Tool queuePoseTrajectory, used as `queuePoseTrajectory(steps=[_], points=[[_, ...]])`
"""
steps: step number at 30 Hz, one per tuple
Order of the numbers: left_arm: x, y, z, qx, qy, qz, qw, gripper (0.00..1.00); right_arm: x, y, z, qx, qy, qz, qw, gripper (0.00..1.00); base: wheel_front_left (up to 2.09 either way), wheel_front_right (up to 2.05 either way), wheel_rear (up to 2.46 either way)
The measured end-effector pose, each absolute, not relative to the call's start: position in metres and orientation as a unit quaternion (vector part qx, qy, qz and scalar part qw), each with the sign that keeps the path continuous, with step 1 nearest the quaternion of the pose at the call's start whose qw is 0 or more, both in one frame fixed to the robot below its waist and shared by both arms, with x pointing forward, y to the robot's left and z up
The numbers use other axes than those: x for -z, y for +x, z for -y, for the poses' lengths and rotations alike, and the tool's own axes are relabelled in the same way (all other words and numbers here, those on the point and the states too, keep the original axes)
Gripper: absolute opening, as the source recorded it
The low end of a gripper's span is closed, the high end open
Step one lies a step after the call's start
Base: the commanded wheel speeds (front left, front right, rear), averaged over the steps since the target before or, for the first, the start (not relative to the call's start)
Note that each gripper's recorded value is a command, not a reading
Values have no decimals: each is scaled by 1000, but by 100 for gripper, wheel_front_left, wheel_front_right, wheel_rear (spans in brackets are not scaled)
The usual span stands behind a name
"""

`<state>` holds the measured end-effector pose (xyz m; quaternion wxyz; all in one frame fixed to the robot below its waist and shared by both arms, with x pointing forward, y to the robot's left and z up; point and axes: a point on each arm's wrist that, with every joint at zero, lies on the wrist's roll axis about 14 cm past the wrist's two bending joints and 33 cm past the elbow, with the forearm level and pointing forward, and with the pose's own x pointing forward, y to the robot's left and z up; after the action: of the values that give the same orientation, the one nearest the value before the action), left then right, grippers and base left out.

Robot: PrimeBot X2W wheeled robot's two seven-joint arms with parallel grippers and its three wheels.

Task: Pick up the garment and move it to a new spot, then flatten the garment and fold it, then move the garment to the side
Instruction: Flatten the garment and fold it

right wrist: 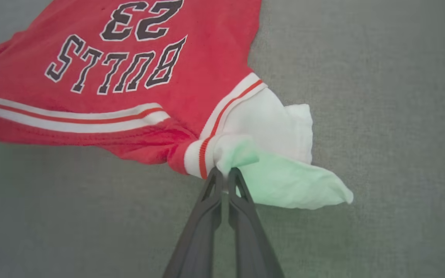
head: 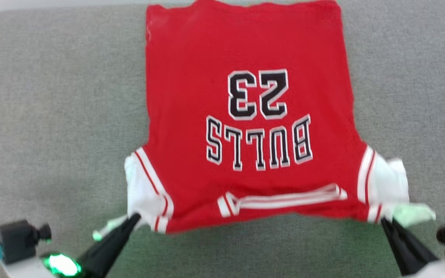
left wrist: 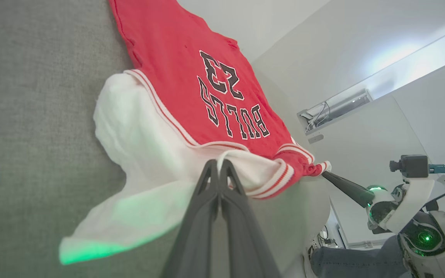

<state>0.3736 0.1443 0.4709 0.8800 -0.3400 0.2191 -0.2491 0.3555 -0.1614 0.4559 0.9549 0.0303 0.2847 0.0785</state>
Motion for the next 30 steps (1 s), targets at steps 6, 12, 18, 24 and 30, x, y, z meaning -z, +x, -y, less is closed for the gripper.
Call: queuePoseTrajectory(steps=[6,12,18,24,30], points=[[-465,350,-149,244,-336,-247,875,0,-450,315,163,-72,45,-327,941,0,0,0,0],[-448,331,-143,246,-336,-286,863,0,-443,304,155,-100,45,-341,934,0,0,0,0],[-426,330,-142,250,-314,-314,860,0,-409,305,149,-133,28,-382,914,0,0,0,0],[-403,327,-146,241,-293,-336,862,0,-374,303,144,-161,-4,-414,896,0,0,0,0],[-391,329,-148,230,-284,-339,867,0,-362,307,141,-170,-14,-408,897,0,0,0,0]])
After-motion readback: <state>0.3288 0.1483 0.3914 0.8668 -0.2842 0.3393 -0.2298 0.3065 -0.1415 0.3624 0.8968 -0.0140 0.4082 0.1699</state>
